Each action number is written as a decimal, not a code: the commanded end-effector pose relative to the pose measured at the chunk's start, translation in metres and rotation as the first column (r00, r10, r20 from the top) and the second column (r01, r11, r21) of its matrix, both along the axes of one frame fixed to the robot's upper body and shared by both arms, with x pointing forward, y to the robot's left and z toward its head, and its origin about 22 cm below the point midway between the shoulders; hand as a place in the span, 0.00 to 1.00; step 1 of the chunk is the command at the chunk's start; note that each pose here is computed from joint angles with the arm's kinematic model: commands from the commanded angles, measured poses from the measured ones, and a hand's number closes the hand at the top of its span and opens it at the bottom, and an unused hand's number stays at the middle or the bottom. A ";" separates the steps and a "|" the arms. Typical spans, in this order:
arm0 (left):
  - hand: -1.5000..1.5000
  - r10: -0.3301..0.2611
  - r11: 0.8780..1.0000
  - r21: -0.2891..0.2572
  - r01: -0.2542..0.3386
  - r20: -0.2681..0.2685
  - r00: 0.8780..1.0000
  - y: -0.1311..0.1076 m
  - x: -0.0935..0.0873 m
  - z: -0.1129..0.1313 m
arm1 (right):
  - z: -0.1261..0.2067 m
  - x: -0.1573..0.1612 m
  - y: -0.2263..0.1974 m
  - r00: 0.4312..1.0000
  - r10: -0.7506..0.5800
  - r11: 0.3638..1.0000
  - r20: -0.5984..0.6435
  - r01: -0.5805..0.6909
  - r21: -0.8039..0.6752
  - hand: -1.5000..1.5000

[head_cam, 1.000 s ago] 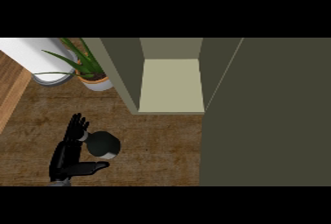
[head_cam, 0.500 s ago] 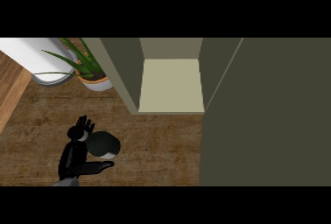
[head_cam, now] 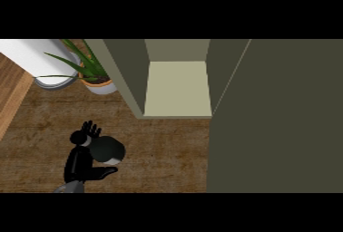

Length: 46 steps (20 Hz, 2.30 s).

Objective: Pick up the wine, place it into the cabinet and close the cabinet

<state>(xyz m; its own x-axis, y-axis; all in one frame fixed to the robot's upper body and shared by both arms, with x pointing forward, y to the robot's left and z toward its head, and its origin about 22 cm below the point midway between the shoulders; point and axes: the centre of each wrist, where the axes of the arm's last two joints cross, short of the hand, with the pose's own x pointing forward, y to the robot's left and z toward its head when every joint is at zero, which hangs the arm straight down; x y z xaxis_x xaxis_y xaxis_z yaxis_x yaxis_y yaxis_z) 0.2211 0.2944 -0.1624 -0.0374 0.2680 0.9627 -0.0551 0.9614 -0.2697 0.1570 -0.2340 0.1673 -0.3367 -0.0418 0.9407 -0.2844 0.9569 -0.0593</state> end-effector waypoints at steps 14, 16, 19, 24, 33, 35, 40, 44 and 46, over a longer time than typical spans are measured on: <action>1.00 -0.074 0.996 -0.052 0.074 0.011 0.997 -0.020 0.006 -0.010 | -0.001 0.004 -0.003 1.000 0.003 1.000 -0.008 -0.004 -0.009 0.00; 1.00 -0.065 0.997 -0.039 0.066 0.021 0.998 -0.008 -0.014 -0.015 | -0.001 0.011 0.000 1.000 -0.018 1.000 0.005 0.018 -0.001 0.00; 1.00 -0.043 0.999 -0.019 0.043 -0.004 0.999 0.001 -0.041 -0.022 | -0.012 -0.004 -0.010 0.999 -0.037 0.999 0.007 0.037 -0.003 0.00; 1.00 -0.011 1.000 -0.019 0.011 0.022 1.000 -0.001 -0.083 -0.033 | -0.013 0.008 -0.014 1.000 -0.010 1.000 -0.006 0.010 -0.016 0.00; 1.00 -0.060 0.992 -0.102 0.074 0.138 0.989 -0.010 -0.070 -0.006 | -0.016 0.012 -0.024 0.999 -0.036 0.999 -0.006 0.036 0.000 0.00; 1.00 -0.114 0.983 -0.124 0.132 0.146 0.983 -0.019 -0.080 0.000 | -0.016 0.020 -0.020 0.999 -0.029 0.999 -0.013 0.030 0.019 0.00; 1.00 -0.103 0.988 -0.094 0.125 0.206 0.973 -0.035 -0.070 0.041 | -0.016 0.010 -0.027 1.000 -0.025 1.000 0.012 0.025 0.009 0.00; 1.00 -0.088 0.988 -0.106 0.113 0.214 0.973 -0.059 -0.073 0.065 | -0.012 0.023 -0.009 1.000 -0.019 1.000 -0.011 0.019 0.012 0.00; 1.00 -0.108 0.982 -0.127 0.138 0.219 0.970 -0.057 -0.075 0.093 | 0.002 0.002 -0.013 1.000 -0.016 1.000 -0.016 0.016 -0.003 0.00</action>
<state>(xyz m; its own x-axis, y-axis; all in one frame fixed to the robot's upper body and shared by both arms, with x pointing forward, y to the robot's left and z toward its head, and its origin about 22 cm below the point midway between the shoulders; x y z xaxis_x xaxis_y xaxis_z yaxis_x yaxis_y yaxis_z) 0.1514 0.2483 -0.1014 -0.1786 0.3900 0.9033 0.1138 0.9201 -0.3747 0.1703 -0.2505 0.1592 -0.3257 -0.0397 0.9446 -0.2628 0.9635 -0.0502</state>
